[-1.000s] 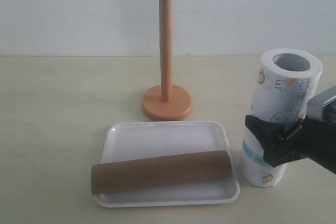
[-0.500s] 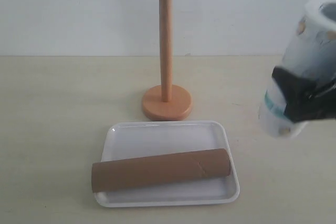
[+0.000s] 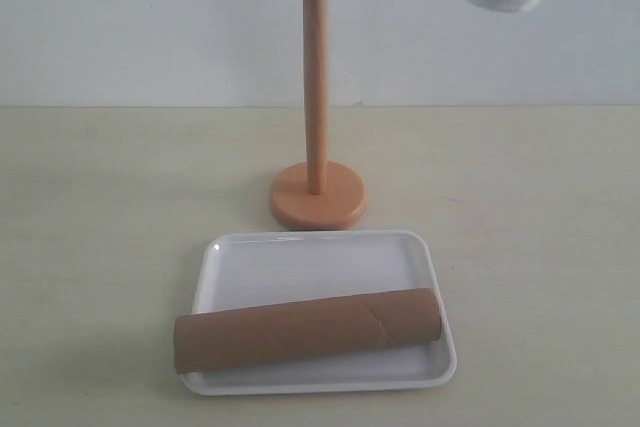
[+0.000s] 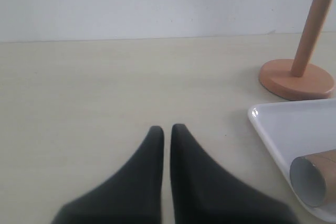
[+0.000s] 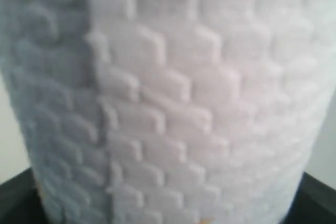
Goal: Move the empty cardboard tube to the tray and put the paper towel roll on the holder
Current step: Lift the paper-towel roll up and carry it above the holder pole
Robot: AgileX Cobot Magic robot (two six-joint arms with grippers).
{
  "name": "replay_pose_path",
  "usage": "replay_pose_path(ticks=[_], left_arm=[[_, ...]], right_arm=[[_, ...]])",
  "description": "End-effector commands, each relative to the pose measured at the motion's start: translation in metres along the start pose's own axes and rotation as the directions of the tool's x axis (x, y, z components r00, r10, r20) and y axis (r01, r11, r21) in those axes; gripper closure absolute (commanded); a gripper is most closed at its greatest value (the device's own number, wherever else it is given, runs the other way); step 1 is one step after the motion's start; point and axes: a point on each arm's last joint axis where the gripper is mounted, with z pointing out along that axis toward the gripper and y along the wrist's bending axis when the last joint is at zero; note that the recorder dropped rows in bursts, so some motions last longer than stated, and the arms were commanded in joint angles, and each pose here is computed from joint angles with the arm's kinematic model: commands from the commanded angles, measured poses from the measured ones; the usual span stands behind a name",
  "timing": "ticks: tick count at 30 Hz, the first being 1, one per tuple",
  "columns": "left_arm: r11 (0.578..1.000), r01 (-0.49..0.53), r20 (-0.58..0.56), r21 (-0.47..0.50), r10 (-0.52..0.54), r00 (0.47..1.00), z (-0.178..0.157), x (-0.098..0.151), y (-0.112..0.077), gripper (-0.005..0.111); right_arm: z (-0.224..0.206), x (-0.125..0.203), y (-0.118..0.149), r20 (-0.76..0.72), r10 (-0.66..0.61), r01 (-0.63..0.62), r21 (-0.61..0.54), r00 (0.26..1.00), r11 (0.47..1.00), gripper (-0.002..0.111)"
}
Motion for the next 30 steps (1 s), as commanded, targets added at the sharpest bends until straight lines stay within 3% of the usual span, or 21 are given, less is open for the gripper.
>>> replay_pose_path(ticks=[1, 4, 6, 11, 30], left_arm=[[1.0, 0.011, 0.001, -0.003, -0.011, 1.0, 0.0, 0.001, 0.0, 0.103], [1.0, 0.011, 0.001, -0.003, -0.011, 1.0, 0.0, 0.001, 0.0, 0.103], [1.0, 0.011, 0.001, -0.003, -0.011, 1.0, 0.0, 0.001, 0.0, 0.103], [1.0, 0.011, 0.001, -0.003, -0.011, 1.0, 0.0, 0.001, 0.0, 0.103], [1.0, 0.011, 0.001, -0.003, -0.011, 1.0, 0.0, 0.001, 0.0, 0.103]], right_arm=[[0.053, -0.02, 0.029, 0.004, -0.048, 0.048, -0.1, 0.999, 0.994, 0.108], [0.094, -0.024, 0.056, -0.053, -0.175, 0.174, -0.015, 0.983, 0.985, 0.108], [0.117, -0.023, 0.066, -0.055, -0.17, 0.169, -0.015, 0.984, 0.985, 0.108], [0.158, -0.02, 0.056, -0.055, -0.071, 0.075, 0.075, 0.996, 0.994, 0.108], [0.192, 0.038, 0.051, -0.183, 0.001, 0.022, 0.122, 0.983, 0.992, 0.108]])
